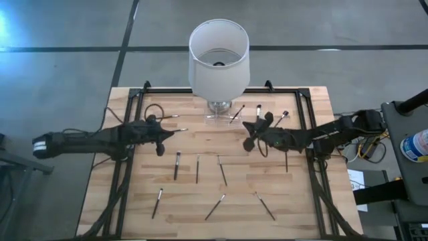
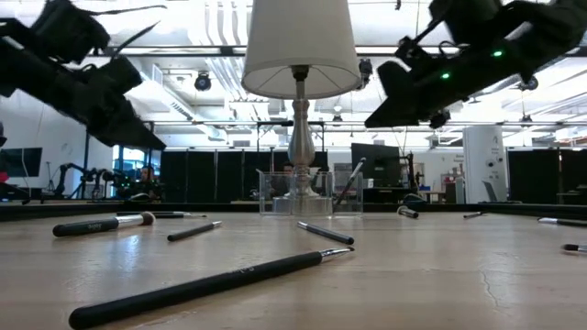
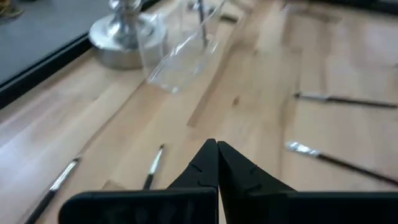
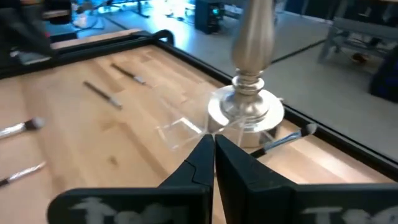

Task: Put items in baskets/containers
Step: Put the black eyeshadow brush into the transparent organizer

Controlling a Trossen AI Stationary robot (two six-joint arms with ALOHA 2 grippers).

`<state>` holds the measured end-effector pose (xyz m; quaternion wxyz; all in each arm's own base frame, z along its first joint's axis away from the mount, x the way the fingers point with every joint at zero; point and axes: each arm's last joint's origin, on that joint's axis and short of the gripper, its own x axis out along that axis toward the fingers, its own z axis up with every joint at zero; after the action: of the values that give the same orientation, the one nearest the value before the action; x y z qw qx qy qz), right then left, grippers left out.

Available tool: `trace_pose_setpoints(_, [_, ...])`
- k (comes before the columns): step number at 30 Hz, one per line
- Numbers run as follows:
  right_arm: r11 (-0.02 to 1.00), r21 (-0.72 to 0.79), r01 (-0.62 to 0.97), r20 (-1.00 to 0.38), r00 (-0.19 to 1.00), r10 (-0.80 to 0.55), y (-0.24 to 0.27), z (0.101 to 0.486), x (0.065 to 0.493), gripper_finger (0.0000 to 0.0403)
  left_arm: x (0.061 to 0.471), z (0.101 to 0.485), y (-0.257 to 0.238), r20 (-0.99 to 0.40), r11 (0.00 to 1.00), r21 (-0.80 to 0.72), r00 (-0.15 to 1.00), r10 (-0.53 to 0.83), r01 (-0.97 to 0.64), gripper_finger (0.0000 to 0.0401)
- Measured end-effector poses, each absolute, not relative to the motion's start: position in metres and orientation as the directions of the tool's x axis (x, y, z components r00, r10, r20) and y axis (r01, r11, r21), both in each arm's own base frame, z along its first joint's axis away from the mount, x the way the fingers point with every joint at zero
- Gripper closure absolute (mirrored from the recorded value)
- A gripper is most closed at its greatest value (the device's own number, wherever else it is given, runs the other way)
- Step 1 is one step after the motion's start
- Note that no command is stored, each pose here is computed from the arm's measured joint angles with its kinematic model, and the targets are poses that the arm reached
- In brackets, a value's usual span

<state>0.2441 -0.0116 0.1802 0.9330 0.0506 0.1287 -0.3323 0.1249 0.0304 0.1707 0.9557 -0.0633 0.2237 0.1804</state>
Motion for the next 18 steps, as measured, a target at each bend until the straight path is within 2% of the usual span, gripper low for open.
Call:
trace_pose_setpoints(11, [0.822,-0.044,0.568,-0.269,0.785,-0.558,0.004,0.179,0.236,0.0394,0.171,0.189,0.046,-0.601,0.893,0.022,0.708,0.372,-0.450,0.0401])
trace_pose_setpoints(18, [0.825,-0.049,0.563,-0.271,0.788,-0.553,0.005,0.178,0.235,0.0394,0.209,0.188,0.058,-0.756,0.876,0.171,0.510,0.410,-0.451,0.0379])
